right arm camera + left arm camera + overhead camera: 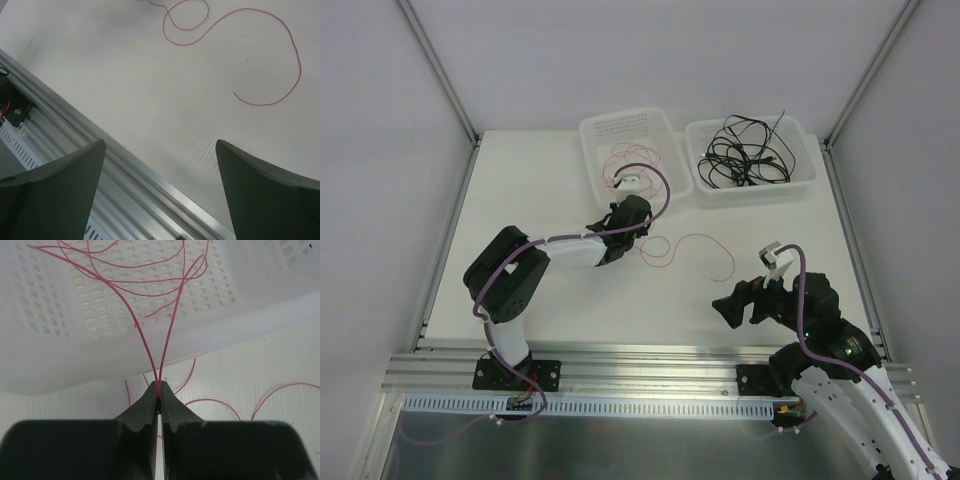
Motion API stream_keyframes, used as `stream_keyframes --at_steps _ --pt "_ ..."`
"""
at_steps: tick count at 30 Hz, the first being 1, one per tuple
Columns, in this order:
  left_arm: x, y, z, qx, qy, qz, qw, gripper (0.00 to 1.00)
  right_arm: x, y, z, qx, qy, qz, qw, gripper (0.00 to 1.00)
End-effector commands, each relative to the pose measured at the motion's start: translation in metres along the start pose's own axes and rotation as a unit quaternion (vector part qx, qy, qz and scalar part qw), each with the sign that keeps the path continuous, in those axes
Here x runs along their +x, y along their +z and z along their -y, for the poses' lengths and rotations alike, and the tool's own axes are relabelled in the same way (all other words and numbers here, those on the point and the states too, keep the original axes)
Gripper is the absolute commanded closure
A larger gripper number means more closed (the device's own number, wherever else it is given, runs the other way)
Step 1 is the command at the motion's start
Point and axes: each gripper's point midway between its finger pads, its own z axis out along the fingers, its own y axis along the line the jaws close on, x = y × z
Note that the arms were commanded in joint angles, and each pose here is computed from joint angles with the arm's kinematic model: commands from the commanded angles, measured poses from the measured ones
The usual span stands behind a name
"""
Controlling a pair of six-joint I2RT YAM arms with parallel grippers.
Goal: Untangle the cables
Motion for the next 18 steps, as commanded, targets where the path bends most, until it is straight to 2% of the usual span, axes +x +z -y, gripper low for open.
stream_keyframes --at_steps 1,3,5,6,8,10,11,12,18 --pt "-0.030 -0.021 0.026 0.062 0.009 0.014 0.998 1.00 -0.008 -0.006 -0.003 -0.003 -0.010 0.016 1.000 0.03" --pt "-0.027 -0.032 0.032 0.092 0.036 -0.007 0.995 1.00 -0.009 -0.007 -0.003 -0.002 -0.009 0.019 1.000 0.03" --pt "-0.047 -0.049 0.041 0.116 0.043 -0.007 0.992 1.00 -0.011 -0.008 -0.004 -0.003 -0.010 0.020 1.000 0.03" --pt "-0.042 -0.057 0.039 0.123 0.061 -0.032 0.990 1.00 -0.011 -0.008 -0.004 -0.004 -0.011 0.019 1.000 0.03" --pt "-0.072 -0.074 0.050 0.146 0.064 -0.018 0.987 1.00 -0.011 -0.008 -0.004 -0.002 -0.011 0.018 1.000 0.03" --pt "-0.081 -0.087 0.047 0.151 0.087 -0.038 0.984 1.00 -0.011 -0.008 -0.003 -0.001 -0.011 0.019 1.000 0.03" --pt "-0.106 -0.095 0.053 0.161 0.088 -0.022 0.983 1.00 -0.011 -0.008 -0.003 0.000 -0.010 0.019 1.000 0.03" --pt "-0.113 -0.098 0.051 0.160 0.093 -0.025 0.982 1.00 -0.011 -0.007 -0.003 0.000 -0.009 0.019 1.000 0.03" --pt "-0.213 -0.112 0.052 0.182 0.076 0.065 0.978 1.00 -0.011 -0.007 -0.002 0.001 -0.007 0.017 1.000 0.03"
